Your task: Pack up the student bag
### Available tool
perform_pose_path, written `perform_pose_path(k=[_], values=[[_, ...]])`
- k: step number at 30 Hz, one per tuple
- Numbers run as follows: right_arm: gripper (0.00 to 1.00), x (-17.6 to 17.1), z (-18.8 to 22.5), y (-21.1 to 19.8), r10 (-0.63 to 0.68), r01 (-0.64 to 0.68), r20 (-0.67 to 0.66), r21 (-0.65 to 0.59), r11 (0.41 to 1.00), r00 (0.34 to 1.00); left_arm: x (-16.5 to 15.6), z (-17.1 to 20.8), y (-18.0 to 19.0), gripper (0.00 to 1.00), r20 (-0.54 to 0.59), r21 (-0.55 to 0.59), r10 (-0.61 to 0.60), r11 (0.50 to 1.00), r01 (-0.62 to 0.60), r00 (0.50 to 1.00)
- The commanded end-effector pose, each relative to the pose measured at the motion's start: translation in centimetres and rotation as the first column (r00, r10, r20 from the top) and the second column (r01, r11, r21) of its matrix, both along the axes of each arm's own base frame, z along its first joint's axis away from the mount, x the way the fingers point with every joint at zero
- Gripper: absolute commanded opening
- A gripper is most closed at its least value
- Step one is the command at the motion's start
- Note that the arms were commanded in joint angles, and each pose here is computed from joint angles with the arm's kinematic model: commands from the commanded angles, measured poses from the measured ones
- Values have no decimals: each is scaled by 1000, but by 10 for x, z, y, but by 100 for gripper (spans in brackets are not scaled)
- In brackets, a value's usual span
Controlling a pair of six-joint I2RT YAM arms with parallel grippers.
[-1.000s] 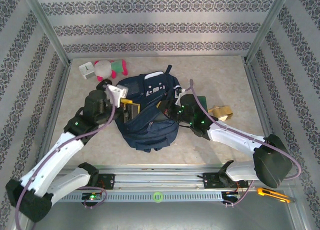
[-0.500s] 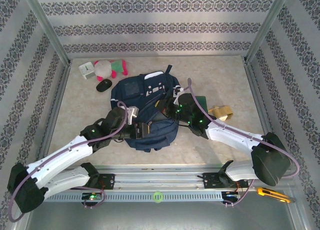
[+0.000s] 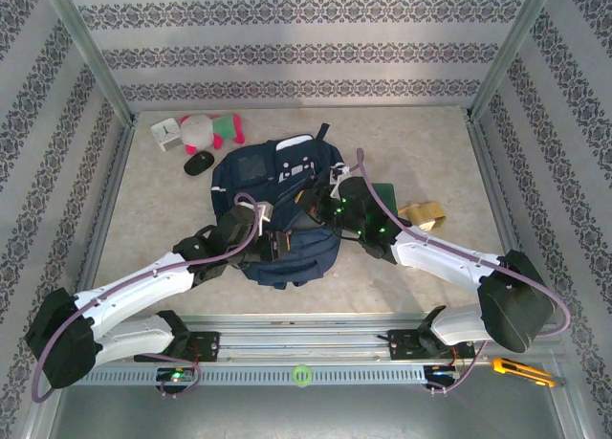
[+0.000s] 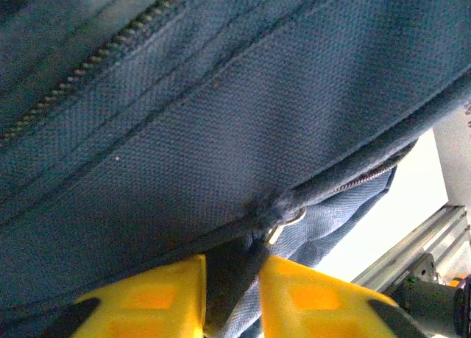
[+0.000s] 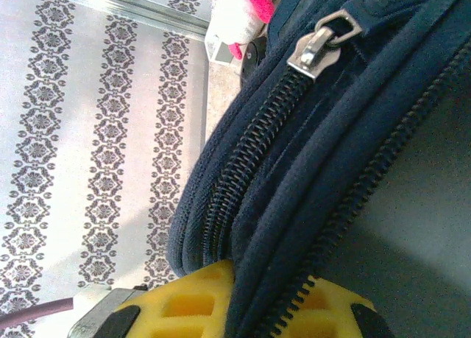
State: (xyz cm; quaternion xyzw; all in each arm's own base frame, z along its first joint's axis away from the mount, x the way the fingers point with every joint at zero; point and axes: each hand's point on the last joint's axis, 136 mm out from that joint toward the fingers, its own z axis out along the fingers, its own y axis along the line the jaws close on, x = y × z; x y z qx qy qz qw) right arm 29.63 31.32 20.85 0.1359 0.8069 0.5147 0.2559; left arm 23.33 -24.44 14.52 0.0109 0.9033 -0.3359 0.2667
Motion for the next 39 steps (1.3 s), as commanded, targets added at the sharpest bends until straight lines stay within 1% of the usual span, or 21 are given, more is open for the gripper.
perform_pose_path(k=[1,5,8,11,15,18,21,23,26,28,33,37,39], values=[[0,3,51,15,26,-39,132,93,995,991,21,34,-8,16,127,-55,47,998,-40,991],[0,1,55,10,27,-40,142,90,995,990,22,27,11,0,118,-4,123,992,-124,985],[0,2,61,2,27,-42,146,103,994,989,16,14,34,0,92,89,174,979,-182,980],[0,2,74,-9,41,-62,159,134,989,986,5,-2,62,0,78,186,222,955,-233,972],[0,0,92,-21,87,-116,165,180,977,982,-8,-15,94,0,79,245,278,925,-289,957],[0,0,99,-26,157,-186,144,212,960,977,-12,-15,116,0,101,273,320,902,-336,942],[0,-1,99,-26,245,-266,113,238,934,963,-11,-13,131,0,136,301,337,882,-363,932],[0,-1,102,-29,276,-294,102,261,920,956,-8,-12,141,0,143,322,351,868,-379,925],[0,4,106,-42,265,-280,92,282,917,960,-2,-12,155,0,153,343,374,848,-404,915],[0,5,113,-50,279,-294,94,296,909,956,4,-11,162,0,169,345,383,840,-419,908],[0,1,127,-55,359,-368,91,326,871,929,31,-7,173,0,230,322,382,838,-440,895],[0,1,133,-59,392,-397,87,341,852,916,56,-3,179,0,278,313,366,840,-444,888],[0,1,135,-59,407,-411,88,346,843,909,61,-2,180,0,289,305,363,842,-445,886]])
